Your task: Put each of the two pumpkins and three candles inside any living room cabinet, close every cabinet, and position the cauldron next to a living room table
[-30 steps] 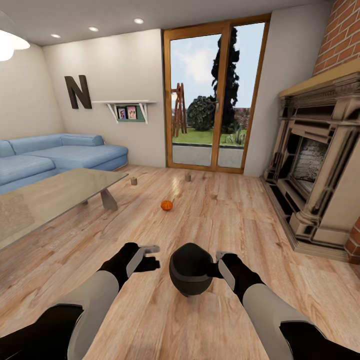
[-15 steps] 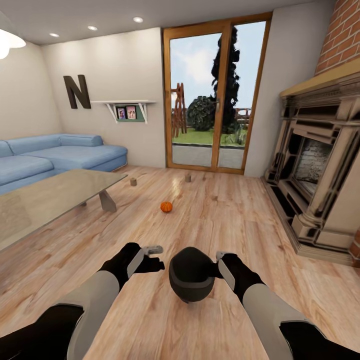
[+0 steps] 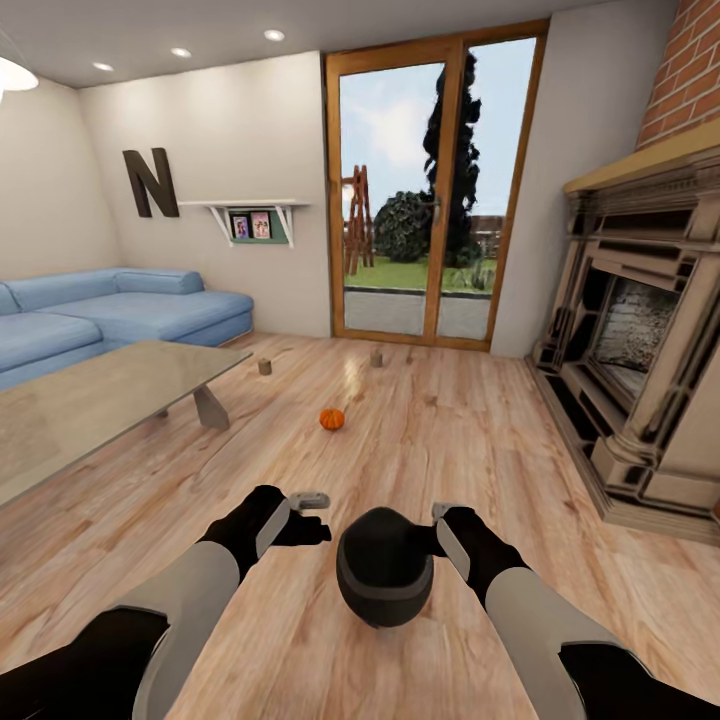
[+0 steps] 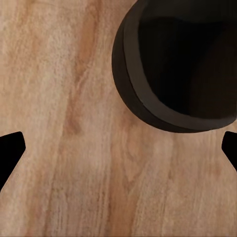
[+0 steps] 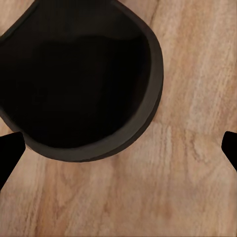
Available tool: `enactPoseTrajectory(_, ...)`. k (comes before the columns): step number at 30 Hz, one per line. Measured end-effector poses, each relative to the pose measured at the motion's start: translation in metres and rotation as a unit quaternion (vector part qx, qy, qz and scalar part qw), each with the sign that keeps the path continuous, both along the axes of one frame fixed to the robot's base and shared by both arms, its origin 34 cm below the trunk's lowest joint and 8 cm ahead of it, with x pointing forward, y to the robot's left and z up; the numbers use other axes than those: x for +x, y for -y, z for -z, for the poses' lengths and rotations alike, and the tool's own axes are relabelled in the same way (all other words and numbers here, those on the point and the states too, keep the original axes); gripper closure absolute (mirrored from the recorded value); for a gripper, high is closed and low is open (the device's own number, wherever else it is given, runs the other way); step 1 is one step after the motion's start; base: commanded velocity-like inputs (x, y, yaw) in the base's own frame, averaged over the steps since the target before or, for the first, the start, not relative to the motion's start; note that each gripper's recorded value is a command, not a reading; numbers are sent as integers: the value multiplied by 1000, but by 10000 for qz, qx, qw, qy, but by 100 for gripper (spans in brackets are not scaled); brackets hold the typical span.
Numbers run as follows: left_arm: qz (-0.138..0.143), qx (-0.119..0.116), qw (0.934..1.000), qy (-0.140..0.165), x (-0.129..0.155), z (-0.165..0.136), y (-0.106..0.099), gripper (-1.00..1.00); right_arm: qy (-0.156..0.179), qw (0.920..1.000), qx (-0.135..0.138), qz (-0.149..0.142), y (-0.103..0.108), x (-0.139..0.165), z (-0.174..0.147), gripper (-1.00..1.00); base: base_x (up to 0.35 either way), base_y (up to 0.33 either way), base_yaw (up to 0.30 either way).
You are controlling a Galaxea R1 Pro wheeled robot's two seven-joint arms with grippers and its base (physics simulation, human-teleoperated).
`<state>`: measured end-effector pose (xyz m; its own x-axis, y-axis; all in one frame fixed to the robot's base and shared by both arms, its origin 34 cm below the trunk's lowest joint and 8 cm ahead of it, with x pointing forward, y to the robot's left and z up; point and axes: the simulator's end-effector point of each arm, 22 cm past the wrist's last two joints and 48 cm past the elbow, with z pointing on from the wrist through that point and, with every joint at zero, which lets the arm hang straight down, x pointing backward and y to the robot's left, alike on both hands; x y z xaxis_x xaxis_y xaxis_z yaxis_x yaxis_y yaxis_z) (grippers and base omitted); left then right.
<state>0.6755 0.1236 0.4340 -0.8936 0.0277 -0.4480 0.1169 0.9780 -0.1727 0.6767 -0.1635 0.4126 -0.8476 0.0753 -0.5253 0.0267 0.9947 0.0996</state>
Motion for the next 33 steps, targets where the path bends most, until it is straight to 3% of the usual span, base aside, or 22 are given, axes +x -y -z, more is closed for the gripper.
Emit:
enactPoseTrajectory(15,30,-49,10000,-2,0,0,3,-100,0,10000,3,-3,0,0,0,-100,10,-70,0)
enactPoseTrajectory(33,33,-44,10000,8,0,-1,3,-100,0,10000,3,-2,0,0,0,-100,96,-1,0)
